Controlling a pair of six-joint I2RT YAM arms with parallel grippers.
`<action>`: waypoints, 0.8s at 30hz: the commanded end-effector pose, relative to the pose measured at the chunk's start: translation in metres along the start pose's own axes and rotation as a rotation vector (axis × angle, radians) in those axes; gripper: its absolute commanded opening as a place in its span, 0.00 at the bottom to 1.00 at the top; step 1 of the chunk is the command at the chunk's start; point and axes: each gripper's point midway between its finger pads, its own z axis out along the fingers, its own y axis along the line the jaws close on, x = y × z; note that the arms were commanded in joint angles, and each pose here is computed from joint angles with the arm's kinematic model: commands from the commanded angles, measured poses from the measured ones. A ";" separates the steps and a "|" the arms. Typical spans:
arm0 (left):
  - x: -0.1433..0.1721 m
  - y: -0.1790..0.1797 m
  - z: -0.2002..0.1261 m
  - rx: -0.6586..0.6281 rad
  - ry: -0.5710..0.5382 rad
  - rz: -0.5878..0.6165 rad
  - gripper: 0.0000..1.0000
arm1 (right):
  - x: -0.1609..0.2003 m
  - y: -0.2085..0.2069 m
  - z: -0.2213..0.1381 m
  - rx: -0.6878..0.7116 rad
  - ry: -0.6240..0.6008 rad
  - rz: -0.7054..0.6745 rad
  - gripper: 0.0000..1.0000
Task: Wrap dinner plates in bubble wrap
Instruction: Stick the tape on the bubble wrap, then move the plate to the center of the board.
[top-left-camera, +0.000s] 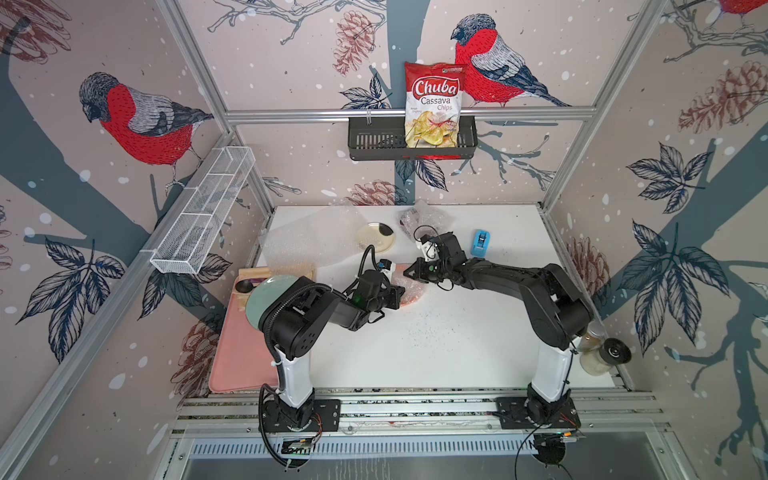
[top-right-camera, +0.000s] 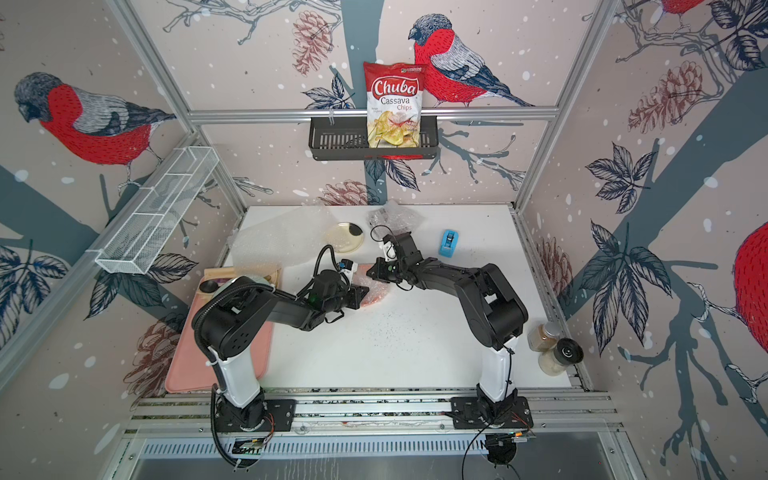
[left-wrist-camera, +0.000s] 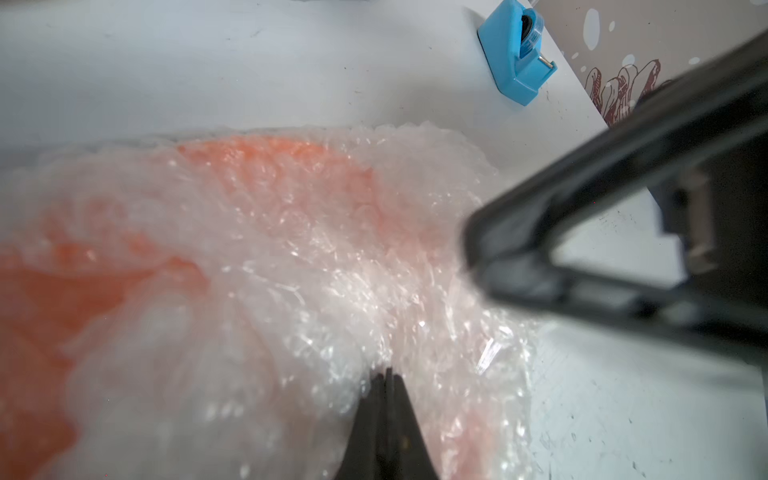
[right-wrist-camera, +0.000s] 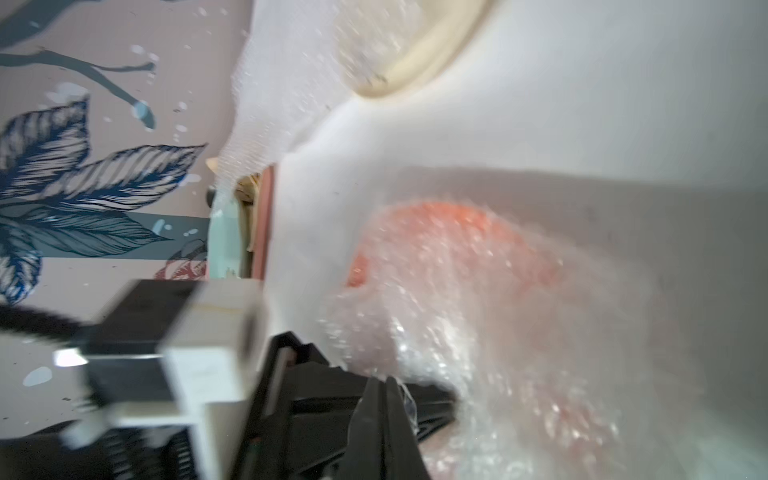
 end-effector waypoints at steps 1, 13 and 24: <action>0.067 0.030 -0.008 -0.126 0.245 -0.079 0.00 | 0.008 -0.026 0.014 0.063 0.000 0.076 0.00; 0.024 0.068 0.015 -0.286 0.165 -0.172 0.00 | -0.061 0.027 -0.147 0.146 -0.441 -0.077 0.73; -0.076 0.117 0.073 -0.406 0.130 -0.247 0.08 | -0.055 -0.020 -0.306 0.463 -0.958 -0.080 1.00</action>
